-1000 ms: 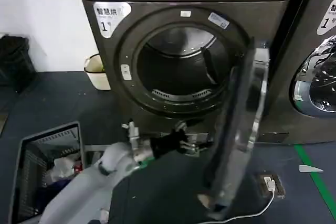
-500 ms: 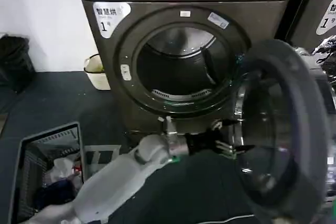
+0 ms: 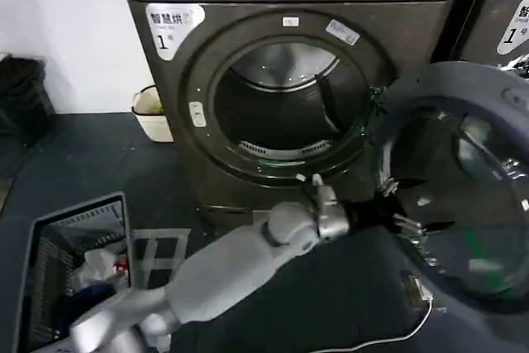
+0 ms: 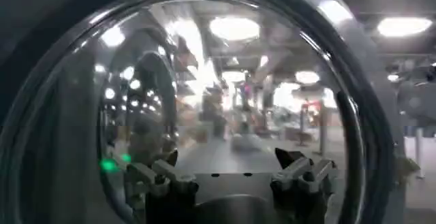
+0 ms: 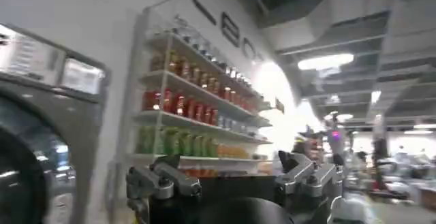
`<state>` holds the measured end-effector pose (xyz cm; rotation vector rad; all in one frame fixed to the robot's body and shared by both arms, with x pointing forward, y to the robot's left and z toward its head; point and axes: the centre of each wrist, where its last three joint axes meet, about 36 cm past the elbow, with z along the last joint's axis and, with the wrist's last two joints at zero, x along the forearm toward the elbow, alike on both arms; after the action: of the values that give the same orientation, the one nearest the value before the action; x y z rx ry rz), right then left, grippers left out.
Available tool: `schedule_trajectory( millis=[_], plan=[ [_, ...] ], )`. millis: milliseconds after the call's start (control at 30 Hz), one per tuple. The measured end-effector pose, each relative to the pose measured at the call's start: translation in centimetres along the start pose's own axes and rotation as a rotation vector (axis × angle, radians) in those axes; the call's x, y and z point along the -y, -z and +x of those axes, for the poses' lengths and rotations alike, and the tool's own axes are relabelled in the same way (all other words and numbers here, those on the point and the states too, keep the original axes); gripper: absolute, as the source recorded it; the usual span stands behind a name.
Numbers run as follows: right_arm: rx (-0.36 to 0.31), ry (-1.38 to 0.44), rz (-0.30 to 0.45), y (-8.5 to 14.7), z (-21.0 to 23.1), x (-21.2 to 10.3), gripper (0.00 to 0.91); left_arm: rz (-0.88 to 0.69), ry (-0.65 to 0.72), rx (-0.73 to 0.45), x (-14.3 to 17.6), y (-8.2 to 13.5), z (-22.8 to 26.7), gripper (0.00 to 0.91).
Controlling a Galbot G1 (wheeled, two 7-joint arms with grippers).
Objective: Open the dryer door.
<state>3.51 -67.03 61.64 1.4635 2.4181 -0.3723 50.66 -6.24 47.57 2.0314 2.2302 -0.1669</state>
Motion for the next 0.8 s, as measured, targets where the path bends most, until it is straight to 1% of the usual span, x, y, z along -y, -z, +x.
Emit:
schedule_trajectory(
  millis=[167,367,567,800],
  plan=[
    [0.020,-0.009,0.003,0.9,0.2,0.7,0.907,-0.045,0.014,0.010,-0.3,0.1,-3.0,0.907],
    [0.021,-0.006,0.006,1.1,0.6,0.6,0.907,-0.048,0.023,0.021,-0.1,0.2,-5.7,0.907],
    [0.016,-0.006,0.002,1.0,0.7,0.5,0.907,-0.074,0.064,0.009,-1.5,-0.4,-5.5,0.907],
    [0.012,0.001,-0.002,0.9,0.9,0.1,0.907,-0.176,0.108,-0.029,-3.4,-0.7,-5.1,0.907]
  ],
)
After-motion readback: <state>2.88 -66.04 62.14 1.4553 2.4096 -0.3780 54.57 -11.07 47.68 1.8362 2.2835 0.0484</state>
